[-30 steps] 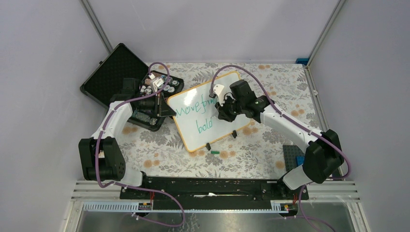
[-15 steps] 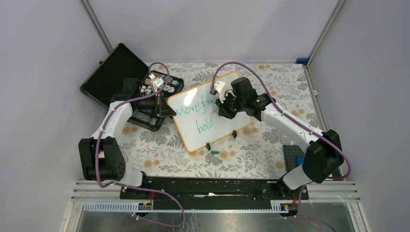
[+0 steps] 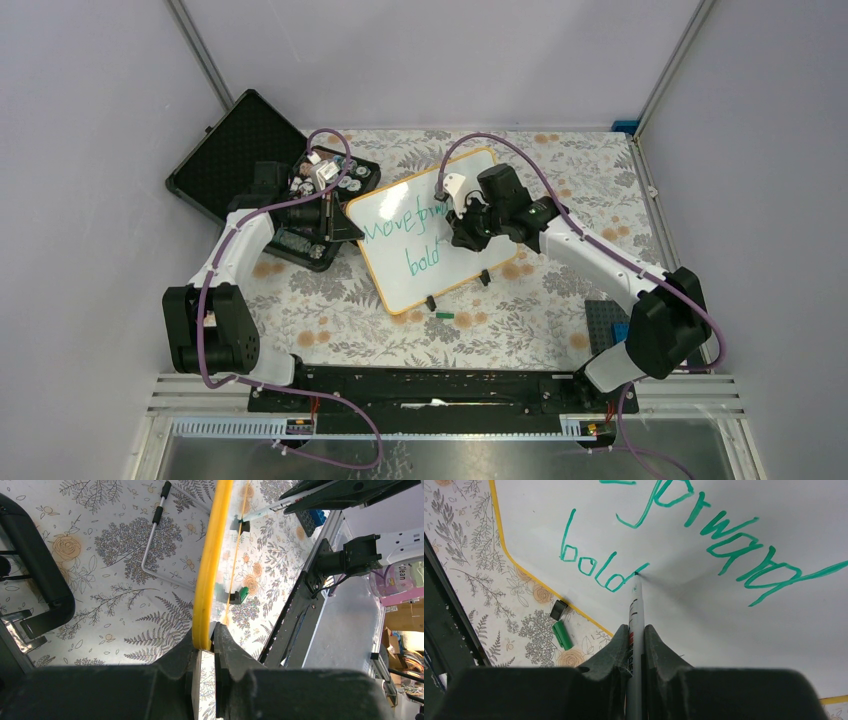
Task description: Write a sentence on the whiteboard
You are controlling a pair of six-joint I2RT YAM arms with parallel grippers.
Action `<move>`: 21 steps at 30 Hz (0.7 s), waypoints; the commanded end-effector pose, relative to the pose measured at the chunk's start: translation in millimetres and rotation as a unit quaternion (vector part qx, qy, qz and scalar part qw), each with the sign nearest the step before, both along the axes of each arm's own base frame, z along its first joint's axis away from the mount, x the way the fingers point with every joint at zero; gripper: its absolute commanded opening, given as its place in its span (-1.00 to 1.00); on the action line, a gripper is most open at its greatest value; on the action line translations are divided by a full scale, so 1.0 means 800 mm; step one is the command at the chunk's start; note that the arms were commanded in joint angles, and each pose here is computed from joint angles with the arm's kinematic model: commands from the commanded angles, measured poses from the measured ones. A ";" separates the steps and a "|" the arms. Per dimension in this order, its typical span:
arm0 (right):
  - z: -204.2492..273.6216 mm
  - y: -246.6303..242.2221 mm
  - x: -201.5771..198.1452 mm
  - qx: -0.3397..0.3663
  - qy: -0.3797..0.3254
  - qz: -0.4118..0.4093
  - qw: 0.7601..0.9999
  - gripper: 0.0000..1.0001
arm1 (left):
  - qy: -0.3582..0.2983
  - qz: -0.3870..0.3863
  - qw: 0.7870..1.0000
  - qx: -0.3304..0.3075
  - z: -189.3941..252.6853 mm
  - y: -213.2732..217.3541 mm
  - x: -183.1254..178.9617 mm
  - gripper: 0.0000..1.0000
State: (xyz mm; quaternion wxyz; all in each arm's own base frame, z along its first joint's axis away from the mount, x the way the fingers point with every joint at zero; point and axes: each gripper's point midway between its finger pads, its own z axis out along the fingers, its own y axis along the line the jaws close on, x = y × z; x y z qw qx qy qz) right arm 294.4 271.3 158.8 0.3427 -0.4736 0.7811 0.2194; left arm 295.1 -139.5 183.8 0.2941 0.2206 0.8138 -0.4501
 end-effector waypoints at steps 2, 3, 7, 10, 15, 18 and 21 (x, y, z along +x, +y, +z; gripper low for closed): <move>-0.005 -0.001 0.005 0.000 -0.004 0.001 1.000 -1.00 | -0.065 0.006 0.996 0.054 -0.011 0.014 0.022 -1.00; -0.007 -0.001 0.003 -0.001 -0.003 0.003 1.000 -1.00 | -0.064 0.005 0.996 0.054 -0.011 0.014 0.022 -1.00; -0.010 0.000 -0.001 -0.002 0.000 0.007 1.000 -1.00 | -0.064 0.005 0.997 0.054 -0.011 0.014 0.022 -1.00; -0.013 0.001 -0.004 -0.003 0.003 0.010 1.000 -1.00 | -0.063 0.006 0.996 0.054 -0.012 0.014 0.022 -1.00; -0.019 0.002 -0.009 -0.007 0.008 0.014 1.000 -1.00 | -0.063 0.006 0.997 0.054 -0.011 0.014 0.021 -1.00; -0.023 0.001 -0.012 -0.010 0.010 0.015 1.000 -1.00 | -0.065 0.006 0.996 0.055 -0.011 0.014 0.021 -1.00; -0.026 0.000 -0.013 -0.013 0.012 0.016 1.000 -1.00 | -0.066 0.006 0.996 0.055 -0.011 0.014 0.022 -1.00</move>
